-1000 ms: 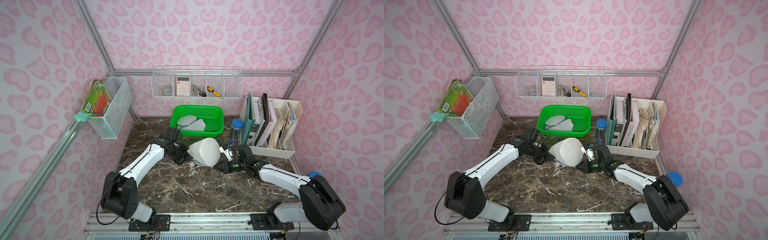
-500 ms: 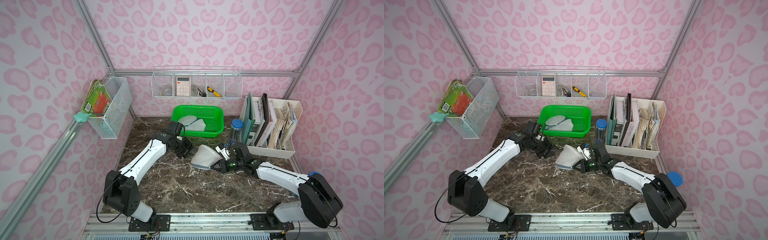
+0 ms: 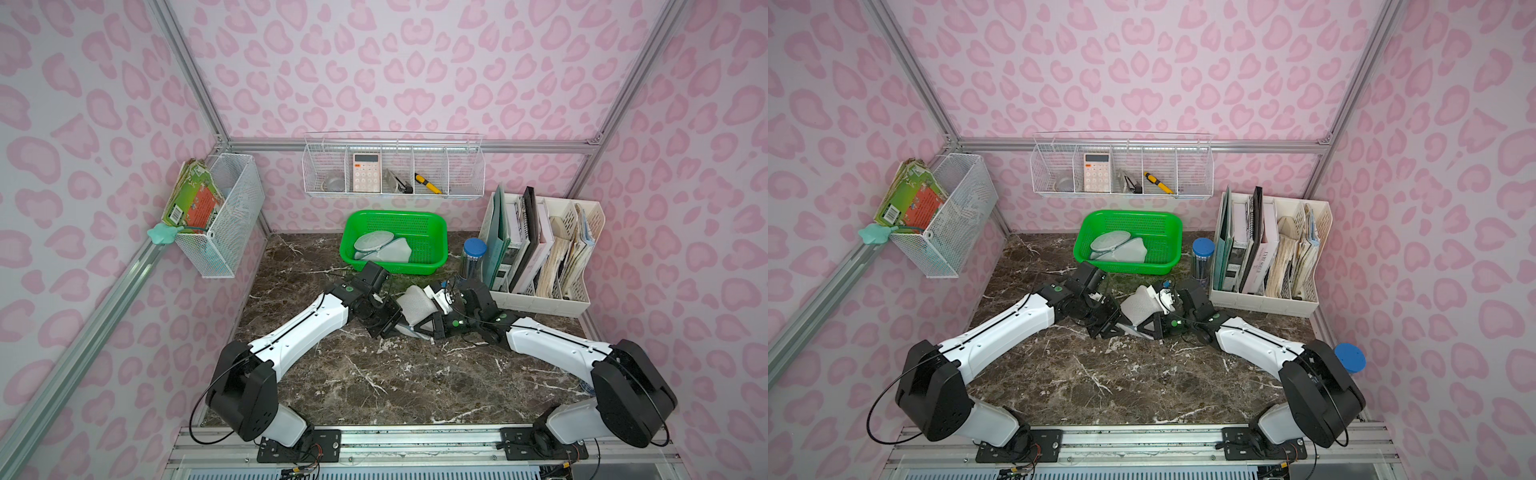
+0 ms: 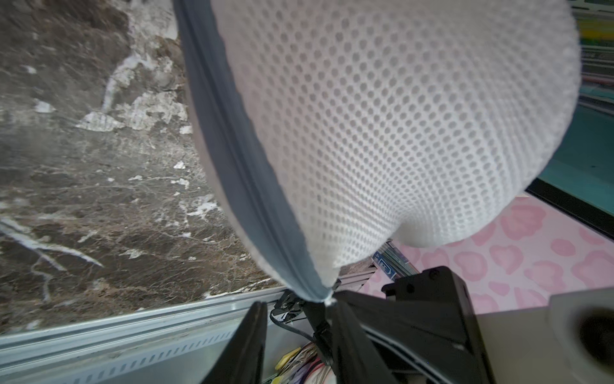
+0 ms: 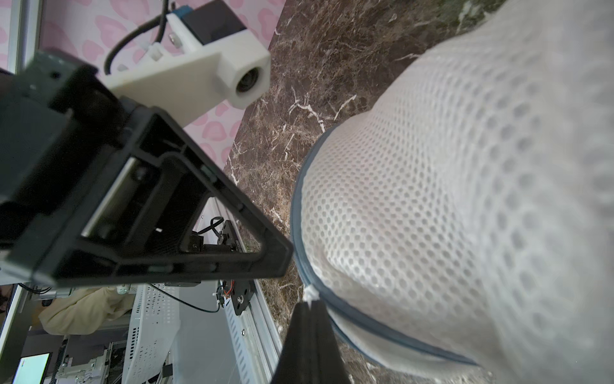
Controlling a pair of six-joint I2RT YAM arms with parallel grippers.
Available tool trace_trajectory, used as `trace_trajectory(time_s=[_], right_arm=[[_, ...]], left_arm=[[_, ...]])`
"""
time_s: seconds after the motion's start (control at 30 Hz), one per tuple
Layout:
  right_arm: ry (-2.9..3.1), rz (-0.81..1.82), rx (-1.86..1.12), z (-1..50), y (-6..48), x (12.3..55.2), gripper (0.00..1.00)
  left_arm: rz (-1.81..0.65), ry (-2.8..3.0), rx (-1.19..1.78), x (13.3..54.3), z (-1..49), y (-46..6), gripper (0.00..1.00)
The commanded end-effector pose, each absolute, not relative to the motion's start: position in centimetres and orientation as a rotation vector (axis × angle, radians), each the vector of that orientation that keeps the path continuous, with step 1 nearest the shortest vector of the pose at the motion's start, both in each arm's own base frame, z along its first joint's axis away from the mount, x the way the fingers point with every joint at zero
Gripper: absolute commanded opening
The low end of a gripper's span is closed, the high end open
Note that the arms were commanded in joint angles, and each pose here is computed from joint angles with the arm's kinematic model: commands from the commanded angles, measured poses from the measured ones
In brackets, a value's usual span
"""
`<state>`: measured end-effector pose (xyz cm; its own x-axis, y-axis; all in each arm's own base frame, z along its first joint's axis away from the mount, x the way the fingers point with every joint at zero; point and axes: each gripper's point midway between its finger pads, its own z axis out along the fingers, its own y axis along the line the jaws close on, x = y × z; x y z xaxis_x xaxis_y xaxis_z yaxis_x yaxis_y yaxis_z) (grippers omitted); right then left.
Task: Turn the laundry bag inside out
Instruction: Zip the zipper on the laundry bag.
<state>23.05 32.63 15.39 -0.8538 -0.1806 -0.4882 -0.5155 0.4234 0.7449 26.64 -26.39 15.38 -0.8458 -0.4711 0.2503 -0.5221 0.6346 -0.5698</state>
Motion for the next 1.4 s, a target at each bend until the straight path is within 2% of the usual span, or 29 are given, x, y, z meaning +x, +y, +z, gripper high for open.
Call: trace_trajectory(time_s=[0.0, 0.13, 0.37, 0.5, 0.87, 0.9, 1.0, 1.1, 1.27, 1.37], right_arm=[[2.317, 1.402, -0.615, 16.1, 33.0, 23.2, 0.0], [2.312, 1.4, -0.615, 16.3, 32.9, 23.0, 0.0], [2.317, 1.395, -0.601, 16.1, 32.3, 22.9, 0.0], [2.334, 1.379, -0.574, 15.3, 31.2, 22.9, 0.0], [2.425, 1.306, -0.478, 11.6, 26.7, 22.5, 0.0], [2.425, 1.305, -0.476, 11.6, 26.6, 22.5, 0.0], [2.398, 1.341, -0.51, 12.6, 27.9, 22.0, 0.0], [2.385, 1.358, -0.531, 13.3, 29.1, 22.2, 0.0], [2.346, 1.377, -0.528, 14.7, 30.3, 23.3, 0.0], [2.331, 1.385, -0.543, 15.3, 31.0, 23.6, 0.0]], left_arm=[[1.046, -2.777, 0.863, 27.9, 15.6, -27.0, 0.37], [1.003, -2.783, 0.857, 27.9, 14.5, -27.0, 0.29], [0.95, -2.795, 0.852, 27.8, 13.8, -26.7, 0.01], [0.934, -2.819, 0.851, 28.3, 14.8, -25.7, 0.0], [1.112, -2.733, 1.005, 30.1, 17.3, -20.9, 0.0], [1.11, -2.739, 1.005, 30.1, 17.3, -20.8, 0.01], [1.115, -2.763, 0.931, 30.1, 17.6, -22.3, 0.17], [1.081, -2.776, 0.859, 29.7, 17.0, -24.1, 0.21], [1.005, -2.843, 0.757, 28.8, 17.3, -25.8, 0.36], [0.973, -2.868, 0.701, 28.0, 17.5, -26.8, 0.39]])
